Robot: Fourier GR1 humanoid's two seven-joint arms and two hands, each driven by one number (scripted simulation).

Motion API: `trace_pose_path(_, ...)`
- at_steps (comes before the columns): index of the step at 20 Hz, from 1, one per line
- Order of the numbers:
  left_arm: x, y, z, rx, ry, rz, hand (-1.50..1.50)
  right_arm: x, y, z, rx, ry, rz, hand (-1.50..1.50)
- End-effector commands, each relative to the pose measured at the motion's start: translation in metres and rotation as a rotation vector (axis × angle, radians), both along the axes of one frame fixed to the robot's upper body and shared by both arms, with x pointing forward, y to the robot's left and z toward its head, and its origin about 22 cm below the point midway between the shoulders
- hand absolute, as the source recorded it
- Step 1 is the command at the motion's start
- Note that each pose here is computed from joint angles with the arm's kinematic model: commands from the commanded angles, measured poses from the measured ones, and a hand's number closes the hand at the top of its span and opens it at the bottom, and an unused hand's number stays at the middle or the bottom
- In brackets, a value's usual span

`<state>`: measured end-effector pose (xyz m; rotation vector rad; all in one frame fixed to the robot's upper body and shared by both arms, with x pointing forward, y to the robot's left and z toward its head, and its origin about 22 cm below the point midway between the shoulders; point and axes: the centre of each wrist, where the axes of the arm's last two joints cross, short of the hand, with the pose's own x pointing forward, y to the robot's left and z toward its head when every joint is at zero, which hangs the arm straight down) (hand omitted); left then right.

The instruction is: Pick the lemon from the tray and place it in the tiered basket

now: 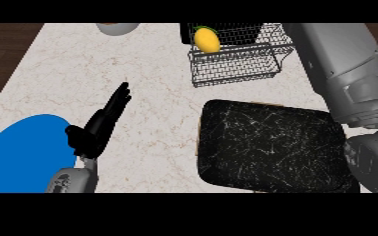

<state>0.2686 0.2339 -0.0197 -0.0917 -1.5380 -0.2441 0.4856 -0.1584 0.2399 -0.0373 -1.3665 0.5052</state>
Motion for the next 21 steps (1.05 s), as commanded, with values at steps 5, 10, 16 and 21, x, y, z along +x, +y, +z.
trace_pose_path(5, 0.001, -0.003, 0.003, 0.003, -0.011, -0.012, 0.0, -0.006, -0.084, 0.04, 0.017, -0.229, -0.433, -1.5)
trace_pose_path(10, 0.006, -0.003, 0.008, 0.0, -0.017, -0.003, 0.0, -0.022, -0.168, 0.028, 0.135, -0.35, -0.568, -1.5)
trace_pose_path(16, 0.002, 0.004, -0.003, -0.002, 0.0, -0.017, 0.0, -0.066, -0.276, 0.03, 0.228, -0.361, -0.583, -1.5)
trace_pose_path(21, 0.006, -0.02, 0.011, -0.005, -0.011, -0.007, 0.0, -0.105, -0.336, 0.021, 0.189, -0.359, -0.562, -1.5)
